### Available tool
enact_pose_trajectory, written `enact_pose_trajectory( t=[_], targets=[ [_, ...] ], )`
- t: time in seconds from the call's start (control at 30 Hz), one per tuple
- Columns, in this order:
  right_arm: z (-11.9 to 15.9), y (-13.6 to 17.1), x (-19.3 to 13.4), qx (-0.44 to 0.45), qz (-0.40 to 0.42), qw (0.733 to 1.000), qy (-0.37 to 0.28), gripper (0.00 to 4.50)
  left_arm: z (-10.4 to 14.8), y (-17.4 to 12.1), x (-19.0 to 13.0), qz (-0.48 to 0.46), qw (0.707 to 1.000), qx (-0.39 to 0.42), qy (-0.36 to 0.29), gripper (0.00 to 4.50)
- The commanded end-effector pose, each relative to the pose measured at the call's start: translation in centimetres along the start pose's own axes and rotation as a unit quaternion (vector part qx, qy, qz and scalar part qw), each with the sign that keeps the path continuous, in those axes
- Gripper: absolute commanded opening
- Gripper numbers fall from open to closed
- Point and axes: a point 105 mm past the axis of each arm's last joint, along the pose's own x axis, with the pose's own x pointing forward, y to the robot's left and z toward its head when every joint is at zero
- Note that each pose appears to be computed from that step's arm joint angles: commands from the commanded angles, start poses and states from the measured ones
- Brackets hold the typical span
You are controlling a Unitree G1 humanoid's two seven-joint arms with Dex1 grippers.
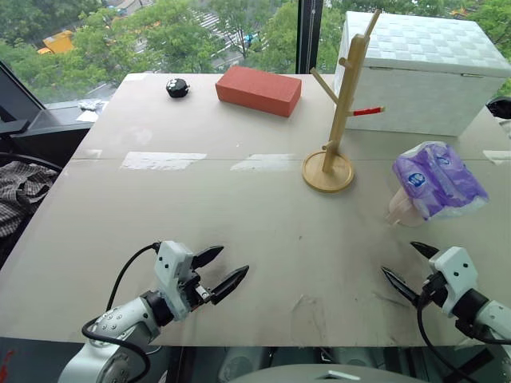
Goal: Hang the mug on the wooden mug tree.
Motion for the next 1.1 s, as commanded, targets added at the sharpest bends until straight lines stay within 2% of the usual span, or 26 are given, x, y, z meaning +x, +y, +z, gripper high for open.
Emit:
enact_pose_trajectory(
  t=[0.03, 0.17, 0.37, 0.47, 0.57, 0.7, 0.87, 0.97, 1.1],
  targets=[
    [1.7, -0.5, -0.2, -0.025, -0.014, 0.999, -0.026, 4.50, 1.6, -0.4, 0.1, -0.023, 0.999, 0.019, -0.027, 4.43],
    [3.3, 1.4, 0.2, -0.080, 0.028, 0.995, -0.045, 4.50, 3.8, -1.0, 1.1, -0.071, 0.994, 0.061, -0.060, 4.43],
    [7.9, 3.8, 0.5, -0.139, 0.088, 0.983, -0.087, 4.50, 6.6, -2.2, 2.3, -0.149, 0.977, 0.124, -0.093, 4.43],
    [11.2, 3.9, 0.4, -0.173, 0.070, 0.975, -0.118, 4.50, 7.1, -3.3, 2.2, -0.230, 0.963, 0.122, -0.072, 4.43],
    [14.2, 3.4, -0.1, -0.227, 0.030, 0.964, -0.133, 4.50, 8.4, -3.4, 2.7, -0.276, 0.949, 0.126, -0.080, 4.43],
    [16.4, 0.0, -0.2, -0.310, -0.071, 0.944, -0.091, 4.50, 9.3, -3.3, 3.1, -0.299, 0.942, 0.130, -0.082, 4.43],
    [15.9, -3.5, -1.1, -0.369, -0.131, 0.920, 0.020, 4.50, 9.8, -3.3, 3.0, -0.315, 0.934, 0.149, -0.078, 4.43],
    [15.6, -4.4, -1.3, -0.389, -0.141, 0.909, 0.050, 4.50, 9.9, -3.3, 2.9, -0.317, 0.934, 0.149, -0.075, 4.43],
    [13.5, -4.7, -0.9, -0.353, -0.128, 0.922, 0.093, 4.50, 9.9, -3.5, 3.0, -0.317, 0.933, 0.155, -0.074, 4.43]
  ],
)
